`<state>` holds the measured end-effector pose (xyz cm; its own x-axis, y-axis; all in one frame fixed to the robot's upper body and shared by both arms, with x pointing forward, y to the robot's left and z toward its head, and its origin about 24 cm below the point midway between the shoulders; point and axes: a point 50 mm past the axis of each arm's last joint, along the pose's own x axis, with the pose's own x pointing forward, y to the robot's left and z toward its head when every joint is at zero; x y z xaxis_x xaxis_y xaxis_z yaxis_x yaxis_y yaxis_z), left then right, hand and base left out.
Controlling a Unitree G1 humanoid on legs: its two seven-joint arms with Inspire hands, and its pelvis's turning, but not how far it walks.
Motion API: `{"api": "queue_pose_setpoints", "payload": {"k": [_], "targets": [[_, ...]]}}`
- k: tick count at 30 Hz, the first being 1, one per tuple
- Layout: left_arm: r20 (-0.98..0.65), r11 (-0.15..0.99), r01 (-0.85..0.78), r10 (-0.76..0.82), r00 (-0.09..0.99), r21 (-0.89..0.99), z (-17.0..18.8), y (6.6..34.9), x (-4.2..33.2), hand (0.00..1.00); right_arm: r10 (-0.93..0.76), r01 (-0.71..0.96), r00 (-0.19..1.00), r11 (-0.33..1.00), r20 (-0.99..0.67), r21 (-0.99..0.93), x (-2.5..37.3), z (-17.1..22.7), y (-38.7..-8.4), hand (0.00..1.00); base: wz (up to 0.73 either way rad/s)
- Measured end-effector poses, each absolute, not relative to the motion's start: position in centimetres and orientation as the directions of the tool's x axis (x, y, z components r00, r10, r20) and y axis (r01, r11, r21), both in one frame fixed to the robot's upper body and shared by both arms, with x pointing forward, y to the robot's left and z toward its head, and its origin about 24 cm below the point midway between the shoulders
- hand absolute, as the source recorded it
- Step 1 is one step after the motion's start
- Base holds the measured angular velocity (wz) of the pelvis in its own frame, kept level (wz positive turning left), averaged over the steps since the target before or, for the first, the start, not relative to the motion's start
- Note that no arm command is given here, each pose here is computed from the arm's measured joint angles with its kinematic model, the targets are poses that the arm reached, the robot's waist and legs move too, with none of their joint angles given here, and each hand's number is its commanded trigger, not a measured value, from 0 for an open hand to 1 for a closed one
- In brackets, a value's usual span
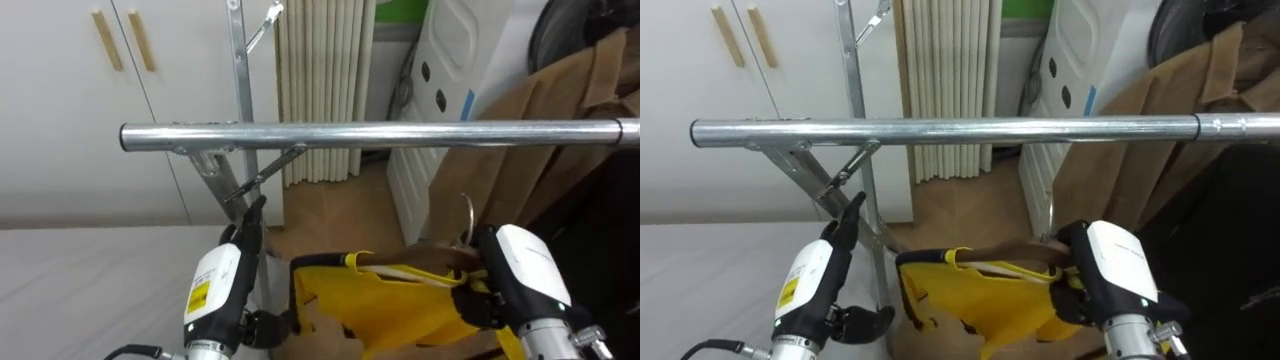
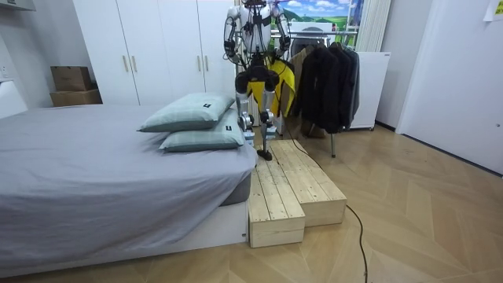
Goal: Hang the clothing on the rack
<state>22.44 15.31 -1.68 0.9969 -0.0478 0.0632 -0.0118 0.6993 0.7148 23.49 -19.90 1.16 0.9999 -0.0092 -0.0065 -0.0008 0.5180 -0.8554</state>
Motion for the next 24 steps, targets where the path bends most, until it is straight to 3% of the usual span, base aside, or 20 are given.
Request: {"api": "queue_pose_setpoints", "payload": {"k": [14, 24], "targets": [[0.041, 0.683, 0.018, -0.070, 0.997, 0.730, -1.9, 15.6, 22.2, 0.00, 0.030, -0.009, 1.000, 0.451, 0.005, -0.892, 23.9, 2.0, -20.2, 1.00, 0.00], [0.041, 0.681, 0.030, -0.089, 0.995, 0.732, -1.8, 15.5, 22.2, 0.00, 0.110, 0.080, 0.984, 0.414, 0.137, -0.907, 25.8, 5.3, -18.9, 1.00, 0.01]]}}
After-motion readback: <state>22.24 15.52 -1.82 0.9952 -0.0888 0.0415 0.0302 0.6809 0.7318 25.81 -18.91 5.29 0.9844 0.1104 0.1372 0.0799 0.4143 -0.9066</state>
